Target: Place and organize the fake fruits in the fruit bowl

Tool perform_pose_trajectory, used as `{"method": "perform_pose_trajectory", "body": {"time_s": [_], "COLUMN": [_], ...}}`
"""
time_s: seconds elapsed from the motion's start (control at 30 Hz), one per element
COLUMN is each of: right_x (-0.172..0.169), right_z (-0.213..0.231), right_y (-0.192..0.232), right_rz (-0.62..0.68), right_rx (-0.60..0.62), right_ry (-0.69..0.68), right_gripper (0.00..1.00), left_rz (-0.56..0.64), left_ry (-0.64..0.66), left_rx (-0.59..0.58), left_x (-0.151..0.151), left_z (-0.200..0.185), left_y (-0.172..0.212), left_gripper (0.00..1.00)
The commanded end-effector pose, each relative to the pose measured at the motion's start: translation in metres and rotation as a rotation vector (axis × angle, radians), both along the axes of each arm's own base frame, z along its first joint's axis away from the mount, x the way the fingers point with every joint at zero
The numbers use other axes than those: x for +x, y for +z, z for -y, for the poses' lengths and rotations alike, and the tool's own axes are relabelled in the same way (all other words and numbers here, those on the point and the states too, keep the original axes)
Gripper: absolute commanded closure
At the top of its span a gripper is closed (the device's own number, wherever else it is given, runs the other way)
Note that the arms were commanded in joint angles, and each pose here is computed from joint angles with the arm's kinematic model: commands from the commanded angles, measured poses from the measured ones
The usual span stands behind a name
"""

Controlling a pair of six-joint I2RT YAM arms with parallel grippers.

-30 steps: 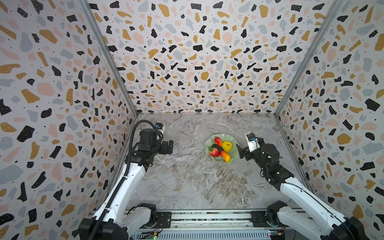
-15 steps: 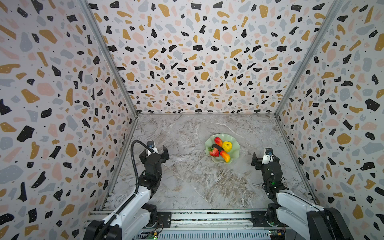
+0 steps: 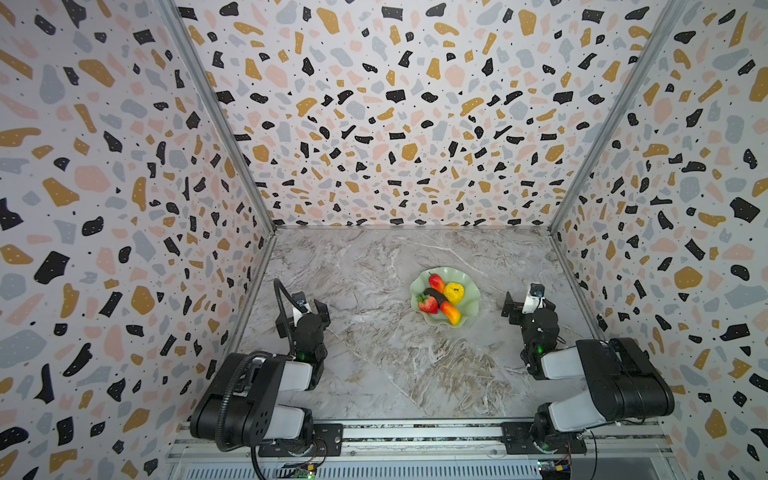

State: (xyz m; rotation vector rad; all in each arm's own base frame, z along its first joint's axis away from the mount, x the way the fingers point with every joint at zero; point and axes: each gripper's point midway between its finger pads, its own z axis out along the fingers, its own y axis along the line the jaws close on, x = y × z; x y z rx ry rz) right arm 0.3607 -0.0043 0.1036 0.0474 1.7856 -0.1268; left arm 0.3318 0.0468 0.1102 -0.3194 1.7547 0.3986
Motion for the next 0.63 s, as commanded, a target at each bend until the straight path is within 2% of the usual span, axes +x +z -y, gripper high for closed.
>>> {"method": "perform_pose_trajectory", "body": {"time_s": [0.0, 0.6], "right_x": [0.0044, 0.0042], "right_z": [-0.0073, -0.0103], "right_y": [0.0215, 0.0209], "right_rz": [0.086, 0.080], "right_rx": [0.005, -0.018], "right_ry": [0.044, 0.035], "right_gripper": [0.01, 0.01], "left_rz": [0.115, 0.123], "left_ry": [-0.022, -0.017], "left_rx": [-0.020, -0.020], "left_x": [0.0061, 0.0043], "left_z": [0.0028, 0.0018], "left_y": [0.0250, 0.0264], "left_gripper": [0.00, 0.01]}}
